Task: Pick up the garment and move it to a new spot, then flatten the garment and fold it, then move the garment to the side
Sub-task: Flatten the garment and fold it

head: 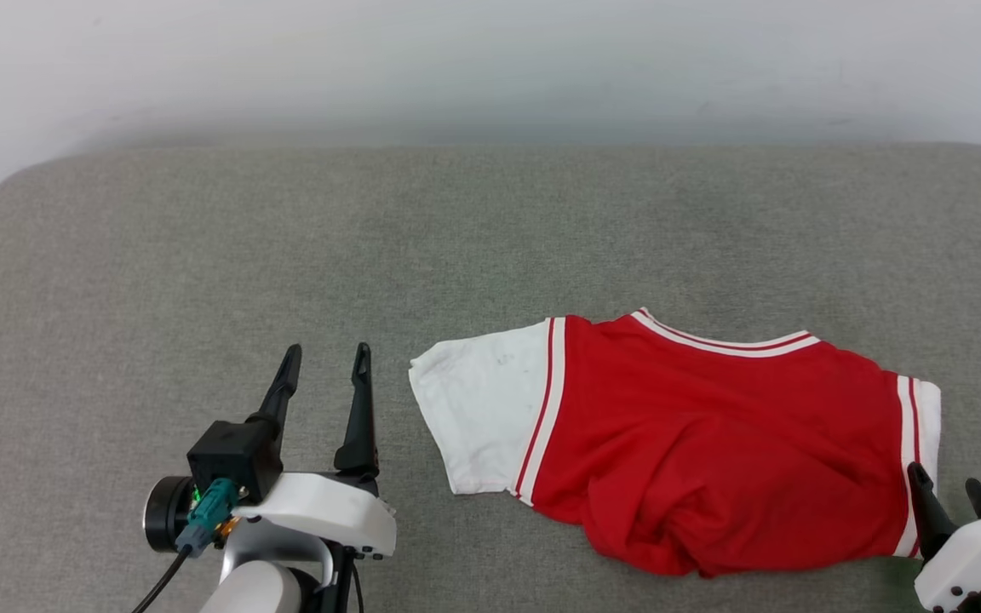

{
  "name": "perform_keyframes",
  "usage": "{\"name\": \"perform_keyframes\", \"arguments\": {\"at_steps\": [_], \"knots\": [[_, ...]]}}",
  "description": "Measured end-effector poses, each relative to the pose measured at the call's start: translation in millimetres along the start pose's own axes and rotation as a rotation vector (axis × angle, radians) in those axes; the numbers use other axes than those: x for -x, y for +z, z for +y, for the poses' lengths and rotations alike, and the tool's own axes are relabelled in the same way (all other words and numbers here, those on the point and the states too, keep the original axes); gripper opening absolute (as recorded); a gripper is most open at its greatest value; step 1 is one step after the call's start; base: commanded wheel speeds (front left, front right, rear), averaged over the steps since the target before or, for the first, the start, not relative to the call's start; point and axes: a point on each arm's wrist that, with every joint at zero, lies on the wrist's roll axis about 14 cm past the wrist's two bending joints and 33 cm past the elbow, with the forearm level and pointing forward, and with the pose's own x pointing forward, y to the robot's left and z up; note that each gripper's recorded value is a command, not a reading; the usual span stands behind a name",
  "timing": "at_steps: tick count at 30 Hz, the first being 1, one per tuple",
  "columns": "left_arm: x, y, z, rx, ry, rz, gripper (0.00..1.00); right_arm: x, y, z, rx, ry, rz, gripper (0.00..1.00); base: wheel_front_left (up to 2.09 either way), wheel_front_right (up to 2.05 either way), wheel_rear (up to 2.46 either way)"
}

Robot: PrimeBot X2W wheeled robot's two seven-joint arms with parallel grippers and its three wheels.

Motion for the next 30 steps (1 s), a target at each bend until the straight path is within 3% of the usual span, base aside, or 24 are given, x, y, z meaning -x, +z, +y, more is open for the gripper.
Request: {"name": "perform_keyframes", "arguments": {"at_steps": [5, 12, 25, 26, 27, 28, 30], "knots": [[5, 4, -4, 0.006, -0.005, -0.007, 1.0, 13, 5, -9, -0.01, -0.016, -0.005, 1.0, 0.0, 0.0, 0.0], [7, 5, -7, 0.009, -0.016, -0.001, 1.0, 14, -3, -28, 0.032, -0.041, 0.171, 1.0, 0.0, 0.0, 0.0], [4, -11, 8, 0.013, 0.035, 0.033, 1.0, -21, -44, -1, 0.032, 0.028, 0.456, 1.0, 0.0, 0.0, 0.0], [4, -11, 10, 0.014, 0.04, 0.035, 1.0, -22, -46, -1, 0.034, 0.027, 0.47, 0.8, 0.0, 0.0, 0.0], [4, -12, 11, 0.013, 0.044, 0.034, 1.0, -23, -47, 0, 0.031, 0.03, 0.479, 0.27, 0.0, 0.0, 0.0], [4, -12, 12, 0.012, 0.047, 0.034, 1.0, -24, -47, 1, 0.025, 0.033, 0.479, 0.0, 0.0, 0.0, 0.0], [4, -12, 13, 0.013, 0.05, 0.033, 1.0, -25, -46, 2, 0.014, 0.038, 0.475, 0.0, 0.0, 0.0, 0.0]]}}
